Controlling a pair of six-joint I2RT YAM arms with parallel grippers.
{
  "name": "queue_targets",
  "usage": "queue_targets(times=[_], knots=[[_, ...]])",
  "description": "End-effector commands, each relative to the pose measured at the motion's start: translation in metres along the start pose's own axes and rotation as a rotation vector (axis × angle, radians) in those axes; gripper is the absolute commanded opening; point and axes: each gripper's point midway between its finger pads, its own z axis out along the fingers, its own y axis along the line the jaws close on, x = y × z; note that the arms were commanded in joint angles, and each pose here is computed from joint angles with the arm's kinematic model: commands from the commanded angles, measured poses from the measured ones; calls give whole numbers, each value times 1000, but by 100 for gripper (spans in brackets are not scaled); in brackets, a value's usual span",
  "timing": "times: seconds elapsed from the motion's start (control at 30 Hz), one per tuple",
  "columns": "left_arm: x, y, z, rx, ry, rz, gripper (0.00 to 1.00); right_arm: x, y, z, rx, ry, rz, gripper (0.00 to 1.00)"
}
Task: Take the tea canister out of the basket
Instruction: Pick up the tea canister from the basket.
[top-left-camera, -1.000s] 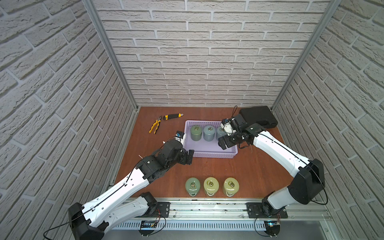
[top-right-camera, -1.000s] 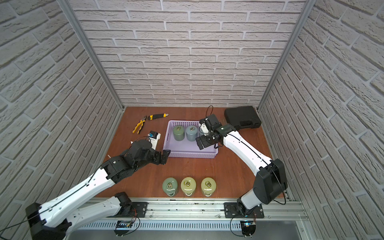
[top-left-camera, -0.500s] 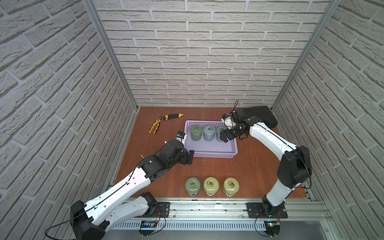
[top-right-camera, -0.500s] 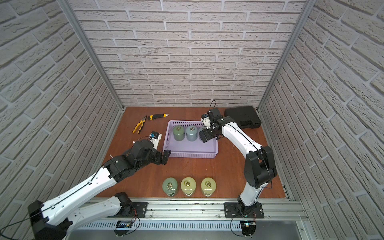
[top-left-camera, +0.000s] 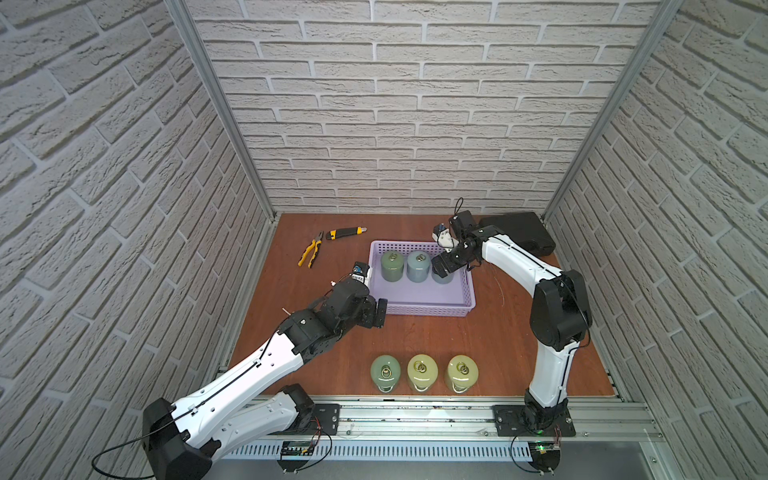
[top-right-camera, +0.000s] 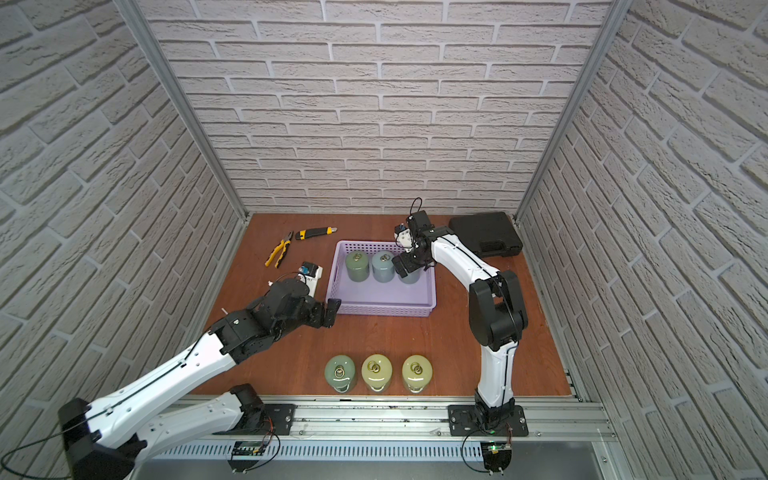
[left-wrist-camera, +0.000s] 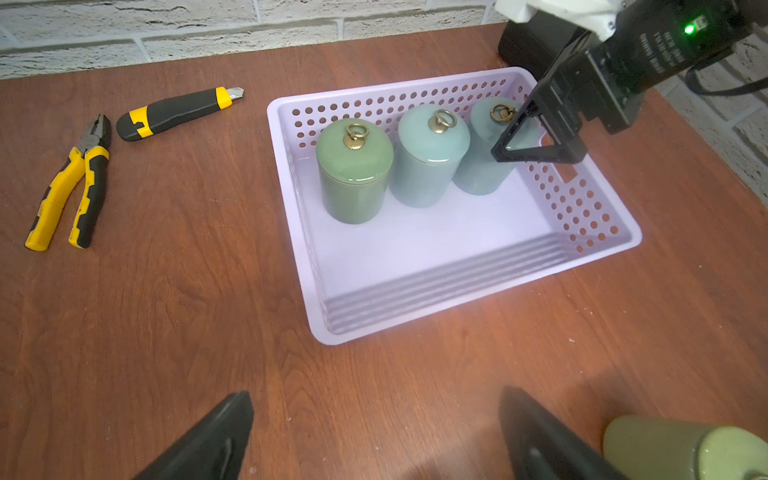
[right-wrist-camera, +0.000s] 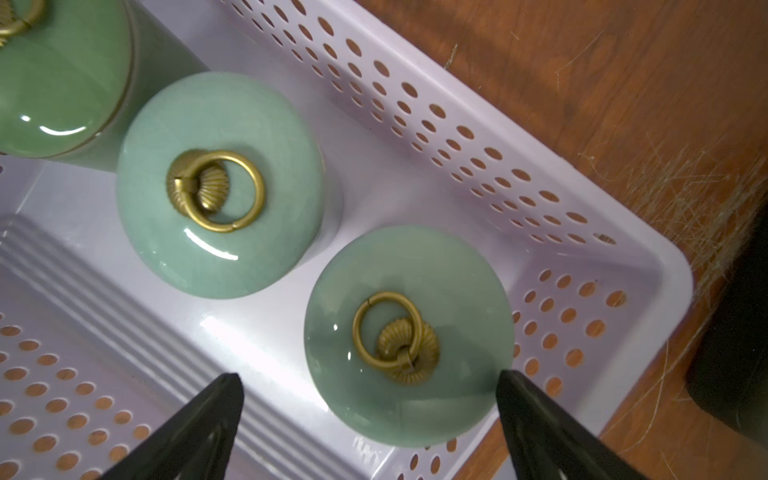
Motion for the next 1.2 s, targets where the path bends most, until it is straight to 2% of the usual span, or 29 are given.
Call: queue_targets(times=[0.0, 0.03, 0.43, 0.73, 1.17], knots=[[-6, 4, 2, -23, -24, -19, 98, -17, -8, -7, 27, -51, -12, 100], [-6, 4, 3, -27, -23, -20, 98, -12, -9, 7, 24, -19, -11, 100], [-8, 5, 10, -45, -8, -18, 98, -15, -13, 24, 29, 9, -5, 100], [-9, 8, 13, -55, -7, -26, 98, -9, -12, 30, 6, 41, 13, 92], [-9, 9, 14, -57, -11, -34, 98, -4, -11, 29, -1, 53, 28, 93]])
